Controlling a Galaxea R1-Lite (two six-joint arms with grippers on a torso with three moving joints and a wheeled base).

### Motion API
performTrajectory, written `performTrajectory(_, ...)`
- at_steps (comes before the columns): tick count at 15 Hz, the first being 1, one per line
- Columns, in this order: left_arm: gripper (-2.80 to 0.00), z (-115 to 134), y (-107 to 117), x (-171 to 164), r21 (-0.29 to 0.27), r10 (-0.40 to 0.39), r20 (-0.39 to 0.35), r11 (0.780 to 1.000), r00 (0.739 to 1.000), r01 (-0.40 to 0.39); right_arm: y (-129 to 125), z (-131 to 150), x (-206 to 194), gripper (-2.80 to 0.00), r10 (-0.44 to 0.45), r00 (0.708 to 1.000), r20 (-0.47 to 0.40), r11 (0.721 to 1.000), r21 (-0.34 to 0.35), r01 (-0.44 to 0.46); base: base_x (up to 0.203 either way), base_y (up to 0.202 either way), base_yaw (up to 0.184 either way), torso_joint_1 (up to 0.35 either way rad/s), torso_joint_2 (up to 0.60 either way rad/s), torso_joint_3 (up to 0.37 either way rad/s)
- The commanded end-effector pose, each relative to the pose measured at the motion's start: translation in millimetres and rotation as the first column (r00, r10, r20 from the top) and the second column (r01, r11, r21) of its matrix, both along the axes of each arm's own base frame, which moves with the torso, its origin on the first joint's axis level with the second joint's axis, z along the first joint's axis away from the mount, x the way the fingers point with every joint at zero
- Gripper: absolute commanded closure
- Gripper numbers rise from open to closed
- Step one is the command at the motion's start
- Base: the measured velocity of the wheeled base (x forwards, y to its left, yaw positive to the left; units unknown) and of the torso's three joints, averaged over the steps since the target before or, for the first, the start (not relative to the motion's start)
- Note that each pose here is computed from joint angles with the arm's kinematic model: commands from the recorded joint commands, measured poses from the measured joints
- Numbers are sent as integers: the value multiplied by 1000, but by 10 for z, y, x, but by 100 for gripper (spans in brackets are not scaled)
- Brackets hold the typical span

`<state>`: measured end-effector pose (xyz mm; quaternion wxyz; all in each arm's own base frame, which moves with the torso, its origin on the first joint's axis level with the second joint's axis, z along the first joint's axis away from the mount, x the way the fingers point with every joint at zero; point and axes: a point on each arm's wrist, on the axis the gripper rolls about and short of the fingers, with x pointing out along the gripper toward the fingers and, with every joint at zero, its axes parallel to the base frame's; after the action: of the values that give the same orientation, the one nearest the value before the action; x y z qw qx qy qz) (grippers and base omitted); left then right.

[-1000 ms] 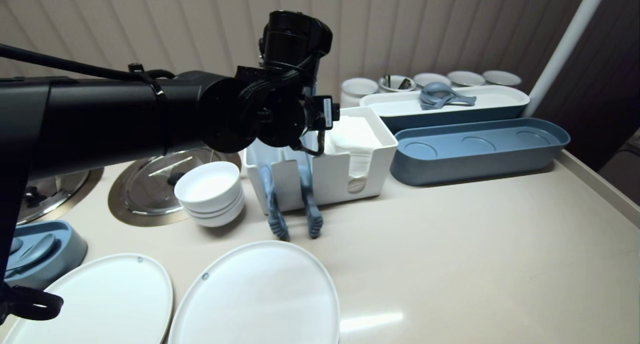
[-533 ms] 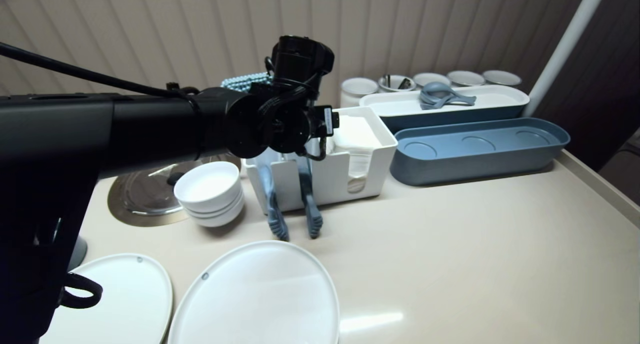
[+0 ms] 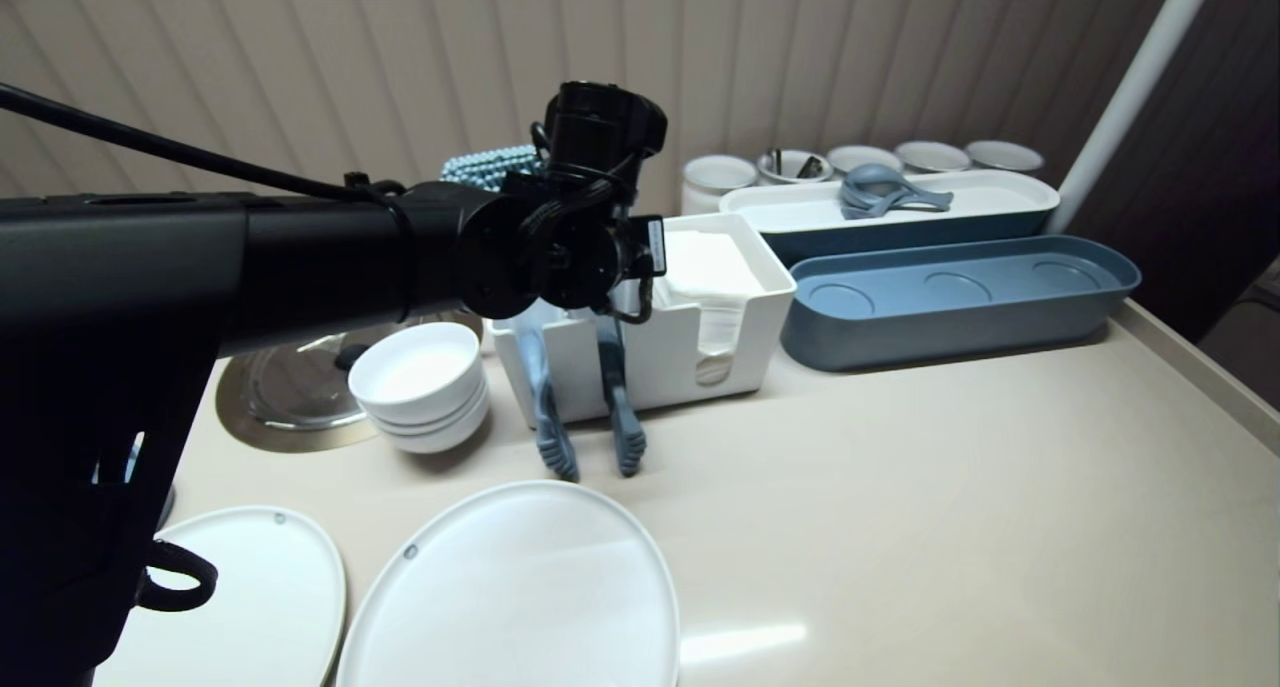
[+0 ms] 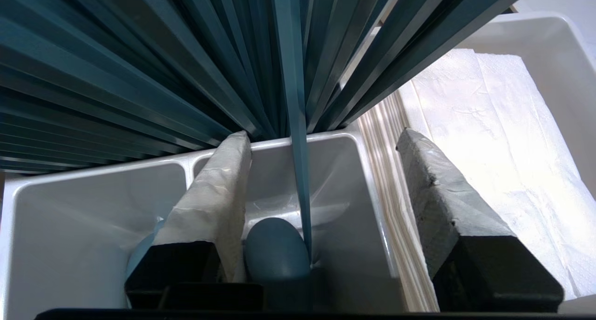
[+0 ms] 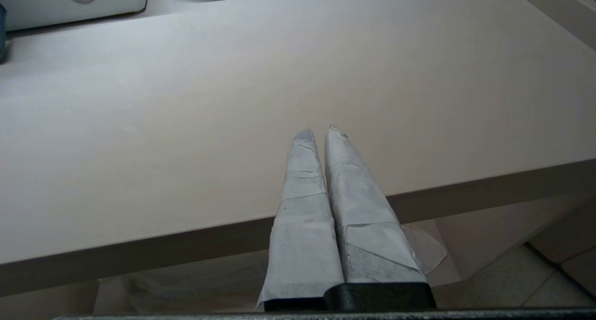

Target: Put the chopsticks back from the plate

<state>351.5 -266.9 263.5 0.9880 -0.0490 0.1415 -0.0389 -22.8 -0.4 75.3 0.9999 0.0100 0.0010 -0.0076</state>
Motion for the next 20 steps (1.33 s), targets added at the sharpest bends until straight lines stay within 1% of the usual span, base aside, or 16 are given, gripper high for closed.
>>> performTrajectory(1, 0, 21, 38, 11, -3, 14, 4, 1000, 1000, -14, 0, 0, 1, 0, 0, 1000, -1, 1000, 0, 0, 0, 0, 0, 0, 0, 0)
performTrajectory(5, 0, 38, 159, 89, -6, 41, 7, 999, 999, -41, 0, 0, 0, 0, 0, 1000, 0, 1000, 0, 0, 0, 0, 0, 0, 0, 0)
performTrajectory(8, 0, 1, 153, 110, -1, 42, -1, 999, 999, -42, 0, 1, 0, 0, 0, 1000, 2, 1000, 0, 0, 0, 0, 0, 0, 0, 0)
performTrajectory(10, 0, 53, 167, 80, -8, 39, 7, 999, 999, -39, 0, 0, 0, 0, 0, 1000, 1, 1000, 0, 0, 0, 0, 0, 0, 0, 0)
performTrajectory(13, 0, 275, 249, -45, -40, 38, 46, 999, 998, -36, 0, 0, 0, 0, 0, 1000, 1, 1000, 0, 0, 0, 0, 0, 0, 0, 0)
performTrajectory(15, 0, 513, 300, -246, -81, 23, 85, 997, 996, -16, 0, 0, 0, 0, 1, 1000, 1, 1000, 0, -1, 0, 0, 0, 0, 0, 0)
performTrajectory(16, 0, 588, 327, -318, -91, 18, 96, 996, 995, -10, 0, 0, 0, 0, 0, 1000, 1, 1000, 0, 0, 0, 0, 0, 0, 0, 0)
performTrajectory(18, 0, 628, 350, -361, -97, 22, 103, 995, 994, -12, 0, 0, 0, 0, 1, 1000, 1, 1000, 0, -1, 0, 0, 0, 0, 0, 0)
performTrajectory(20, 0, 718, 368, -445, -115, 17, 122, 993, 992, -3, 0, 0, 0, 0, 0, 1000, 1, 1000, 0, 0, 0, 0, 0, 0, 0, 0)
